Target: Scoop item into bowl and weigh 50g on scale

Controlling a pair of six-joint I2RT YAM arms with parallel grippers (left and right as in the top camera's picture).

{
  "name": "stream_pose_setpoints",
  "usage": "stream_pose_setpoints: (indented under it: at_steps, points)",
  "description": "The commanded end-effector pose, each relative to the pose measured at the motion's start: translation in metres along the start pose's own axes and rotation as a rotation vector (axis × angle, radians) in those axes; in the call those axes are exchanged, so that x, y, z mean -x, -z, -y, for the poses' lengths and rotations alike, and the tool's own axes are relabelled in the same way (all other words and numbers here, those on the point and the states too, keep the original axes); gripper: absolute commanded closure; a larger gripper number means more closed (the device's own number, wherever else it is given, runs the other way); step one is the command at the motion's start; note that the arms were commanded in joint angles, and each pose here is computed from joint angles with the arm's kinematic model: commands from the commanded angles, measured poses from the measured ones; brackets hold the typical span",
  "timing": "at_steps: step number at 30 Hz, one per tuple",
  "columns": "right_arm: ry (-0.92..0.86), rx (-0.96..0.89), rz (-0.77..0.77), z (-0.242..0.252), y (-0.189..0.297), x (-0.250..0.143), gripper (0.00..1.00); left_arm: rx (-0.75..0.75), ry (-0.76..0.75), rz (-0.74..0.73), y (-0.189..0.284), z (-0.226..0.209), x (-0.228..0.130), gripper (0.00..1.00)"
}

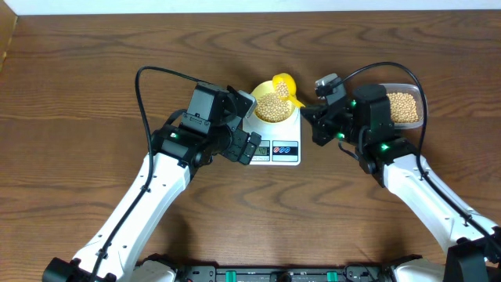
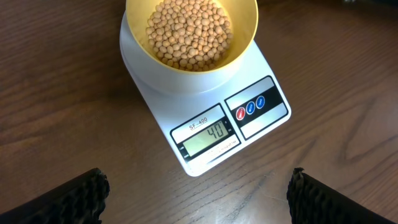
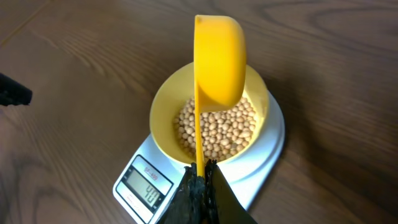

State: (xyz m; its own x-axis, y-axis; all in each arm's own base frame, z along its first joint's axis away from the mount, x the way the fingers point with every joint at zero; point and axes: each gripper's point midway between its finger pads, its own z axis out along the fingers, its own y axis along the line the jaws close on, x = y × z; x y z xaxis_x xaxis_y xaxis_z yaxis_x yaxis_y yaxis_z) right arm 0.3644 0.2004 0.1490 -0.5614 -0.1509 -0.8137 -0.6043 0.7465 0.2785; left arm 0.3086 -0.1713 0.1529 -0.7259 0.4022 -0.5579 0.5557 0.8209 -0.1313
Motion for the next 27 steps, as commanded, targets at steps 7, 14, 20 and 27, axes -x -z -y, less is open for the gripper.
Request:
stream_pose_setpoints:
  at_steps: [7, 14, 20, 27]
  points:
    - [0.045, 0.003, 0.002, -0.004, -0.002, 0.002, 0.99, 0.005, -0.006, -0.013, -0.002, -0.001, -0.003, 0.06]
    - [-0.04, 0.01, 0.028, -0.005, -0.002, 0.009, 0.99, 0.005, -0.006, -0.013, -0.002, -0.001, -0.003, 0.06]
    - [-0.042, 0.007, 0.056, -0.004, -0.002, 0.016, 0.99, 0.005, -0.006, -0.013, -0.002, -0.001, -0.003, 0.06]
    - [-0.018, 0.001, 0.031, -0.003, -0.002, 0.01, 0.99, 0.005, -0.006, -0.013, -0.002, -0.001, -0.003, 0.06]
